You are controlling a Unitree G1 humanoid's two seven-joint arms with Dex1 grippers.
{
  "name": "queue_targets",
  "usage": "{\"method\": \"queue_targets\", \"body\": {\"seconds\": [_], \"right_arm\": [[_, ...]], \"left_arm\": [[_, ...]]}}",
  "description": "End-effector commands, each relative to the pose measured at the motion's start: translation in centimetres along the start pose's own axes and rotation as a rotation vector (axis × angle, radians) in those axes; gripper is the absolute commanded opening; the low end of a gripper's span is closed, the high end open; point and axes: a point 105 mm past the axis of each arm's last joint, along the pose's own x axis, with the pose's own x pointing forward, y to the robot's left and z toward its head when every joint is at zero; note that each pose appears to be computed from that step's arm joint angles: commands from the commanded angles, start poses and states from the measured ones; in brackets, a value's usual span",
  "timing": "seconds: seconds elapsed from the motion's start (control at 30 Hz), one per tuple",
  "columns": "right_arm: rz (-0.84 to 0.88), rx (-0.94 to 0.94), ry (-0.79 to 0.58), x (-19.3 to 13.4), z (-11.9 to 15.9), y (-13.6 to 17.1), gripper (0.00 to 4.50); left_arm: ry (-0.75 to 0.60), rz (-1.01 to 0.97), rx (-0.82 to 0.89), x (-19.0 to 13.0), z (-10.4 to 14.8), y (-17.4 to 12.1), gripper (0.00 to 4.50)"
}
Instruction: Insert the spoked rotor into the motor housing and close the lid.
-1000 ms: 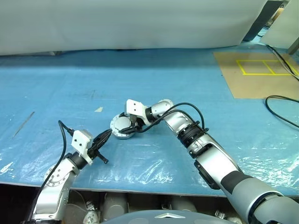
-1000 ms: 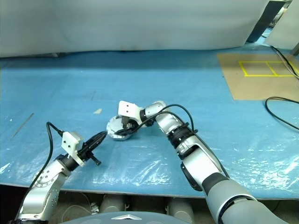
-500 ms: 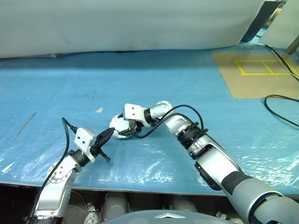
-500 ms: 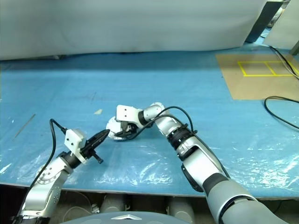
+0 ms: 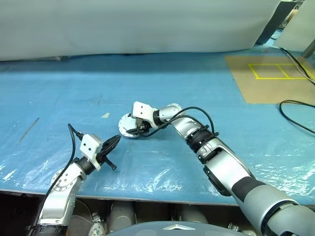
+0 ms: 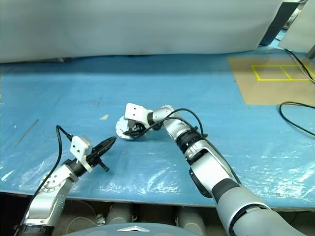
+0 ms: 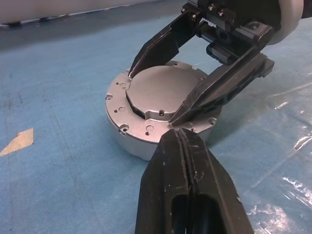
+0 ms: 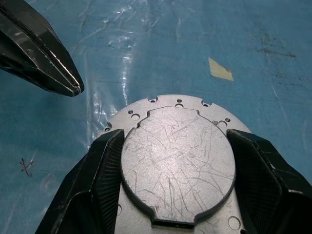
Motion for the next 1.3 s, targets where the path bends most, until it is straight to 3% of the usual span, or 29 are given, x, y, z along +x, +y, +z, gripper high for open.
{"method": "queue_targets", "body": {"seconds": [0.03, 0.1, 0.33, 0.67, 0.83, 1.3], "right_arm": [[0.065, 0.265, 0.099, 0.0, -4.5, 2.0, 2.98], [0.05, 0.306, 0.08, 0.0, -4.2, 1.8, 2.98], [0.012, 0.13, 0.226, -0.9, -7.5, 1.8, 2.98], [0.039, 0.093, 0.276, -1.2, -8.6, 2.3, 2.98], [0.189, 0.237, 0.203, -0.8, -7.4, 4.7, 2.98], [0.318, 0.207, 0.24, -1.6, -7.3, 7.1, 2.98]], "left_arm": [[-0.028, -0.011, 0.034, 0.1, 0.8, 0.1, 0.0], [-0.027, -0.012, 0.035, 0.1, 0.8, 0.1, 0.0], [-0.022, -0.005, 0.033, -0.2, 0.5, 0.2, 0.0], [-0.022, 0.001, 0.033, -0.2, 0.5, 0.3, 0.0], [-0.019, 0.0, 0.033, -0.2, 0.4, 0.3, 0.0], [-0.021, 0.0, 0.039, -0.1, 0.3, 0.5, 0.0]]}}
